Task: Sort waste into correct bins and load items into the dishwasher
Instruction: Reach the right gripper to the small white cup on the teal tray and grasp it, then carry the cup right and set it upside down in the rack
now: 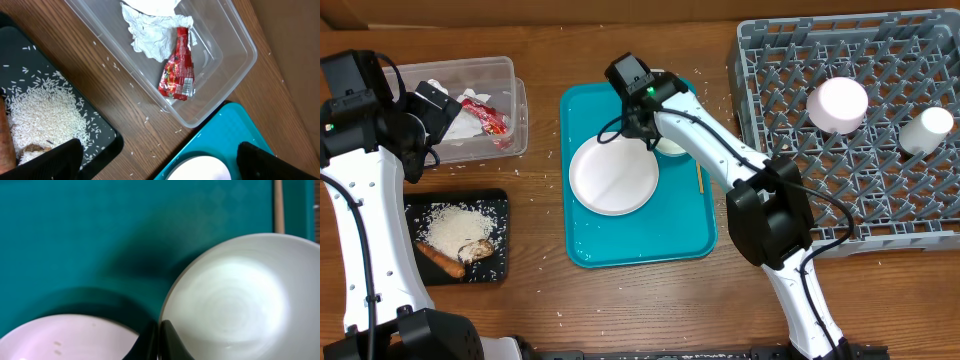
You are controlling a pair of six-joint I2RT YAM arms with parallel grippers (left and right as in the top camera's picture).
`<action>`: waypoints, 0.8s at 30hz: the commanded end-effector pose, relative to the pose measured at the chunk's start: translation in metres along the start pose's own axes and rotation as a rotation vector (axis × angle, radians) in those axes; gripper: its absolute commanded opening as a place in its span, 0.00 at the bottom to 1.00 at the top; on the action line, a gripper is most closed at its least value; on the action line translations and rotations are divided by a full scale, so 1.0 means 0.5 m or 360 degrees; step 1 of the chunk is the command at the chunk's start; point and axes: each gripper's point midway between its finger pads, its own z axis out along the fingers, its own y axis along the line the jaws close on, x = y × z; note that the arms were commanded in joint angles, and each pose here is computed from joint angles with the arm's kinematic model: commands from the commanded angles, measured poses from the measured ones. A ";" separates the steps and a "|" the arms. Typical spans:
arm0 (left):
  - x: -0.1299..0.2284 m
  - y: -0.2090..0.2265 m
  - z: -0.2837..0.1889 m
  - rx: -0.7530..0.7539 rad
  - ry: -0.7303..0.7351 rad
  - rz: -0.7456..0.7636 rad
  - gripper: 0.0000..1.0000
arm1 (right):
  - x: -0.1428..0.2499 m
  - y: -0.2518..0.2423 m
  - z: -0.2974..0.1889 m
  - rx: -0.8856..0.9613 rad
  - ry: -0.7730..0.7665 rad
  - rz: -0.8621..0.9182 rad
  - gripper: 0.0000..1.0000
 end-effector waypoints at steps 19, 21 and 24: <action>-0.011 -0.009 -0.019 0.0026 -0.0047 -0.0005 1.00 | -0.311 -0.419 -0.477 -0.0936 -0.0368 0.0500 0.04; -0.011 -0.009 -0.019 0.0026 -0.0047 -0.0005 1.00 | -0.318 -0.505 -0.486 -0.1072 -0.0388 0.0561 0.04; -0.011 -0.009 -0.019 0.0026 -0.0047 -0.0005 1.00 | -0.334 -0.632 -0.505 -0.1281 -0.0507 0.0615 0.04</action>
